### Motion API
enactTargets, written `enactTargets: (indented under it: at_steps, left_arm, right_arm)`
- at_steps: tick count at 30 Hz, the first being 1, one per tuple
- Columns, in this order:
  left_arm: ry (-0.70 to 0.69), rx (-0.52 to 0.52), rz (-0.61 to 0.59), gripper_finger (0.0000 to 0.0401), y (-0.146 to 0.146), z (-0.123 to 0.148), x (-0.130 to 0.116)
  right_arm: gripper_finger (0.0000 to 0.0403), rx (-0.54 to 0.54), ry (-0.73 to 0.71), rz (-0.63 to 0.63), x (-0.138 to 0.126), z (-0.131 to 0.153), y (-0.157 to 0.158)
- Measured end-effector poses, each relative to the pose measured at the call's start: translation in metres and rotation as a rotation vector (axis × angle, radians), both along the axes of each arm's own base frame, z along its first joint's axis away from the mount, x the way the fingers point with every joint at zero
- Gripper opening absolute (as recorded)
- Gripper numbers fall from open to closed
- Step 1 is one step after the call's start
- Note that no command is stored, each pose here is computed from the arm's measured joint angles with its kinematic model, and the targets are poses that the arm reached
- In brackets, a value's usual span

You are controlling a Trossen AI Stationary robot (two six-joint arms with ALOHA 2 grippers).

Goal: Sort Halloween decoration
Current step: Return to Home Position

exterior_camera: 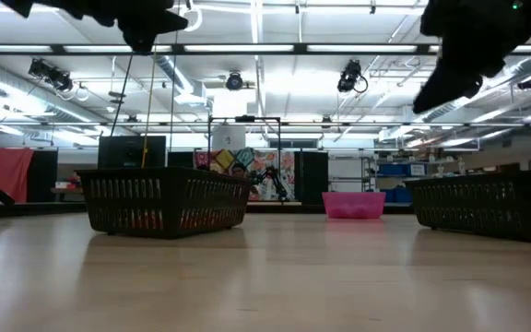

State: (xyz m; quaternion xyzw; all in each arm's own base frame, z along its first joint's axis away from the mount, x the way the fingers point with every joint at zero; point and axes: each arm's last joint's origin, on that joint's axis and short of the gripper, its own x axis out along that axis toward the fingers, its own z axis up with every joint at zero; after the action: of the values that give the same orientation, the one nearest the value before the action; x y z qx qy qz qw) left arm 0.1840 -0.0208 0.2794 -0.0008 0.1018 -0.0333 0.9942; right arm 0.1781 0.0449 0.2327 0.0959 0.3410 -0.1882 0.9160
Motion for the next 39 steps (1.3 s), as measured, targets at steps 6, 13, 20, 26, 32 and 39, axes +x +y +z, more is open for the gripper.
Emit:
enactTargets:
  at_steps: [6, 13, 20, 26, 32, 39]
  left_arm:
    - [-0.076, -0.021, 0.053, 0.0155, 0.009, -0.015, -0.028]
    - [-0.210, -0.103, 0.091, 0.0155, 0.016, -0.039, -0.060]
    - [-0.309, -0.148, 0.106, 0.0155, 0.017, -0.065, -0.076]
    - [-0.382, -0.148, 0.121, 0.0155, 0.018, -0.073, -0.083]
    - [-0.404, -0.099, 0.152, 0.0155, 0.019, -0.093, -0.083]
    - [-0.383, -0.046, 0.168, 0.0155, 0.020, -0.095, -0.083]
  right_arm:
    - [0.0107, -0.025, -0.241, -0.050, -0.021, 0.009, -0.013]
    - [0.0094, -0.064, -0.474, -0.017, -0.037, 0.024, -0.020]
    - [0.0093, -0.164, -0.571, -0.041, -0.052, 0.039, -0.026]
    - [0.0093, -0.173, -0.592, -0.066, -0.058, 0.031, -0.028]
    - [0.0093, -0.172, -0.660, -0.121, -0.062, 0.011, -0.031]
    - [0.0093, -0.218, -0.618, -0.198, -0.075, -0.012, -0.037]
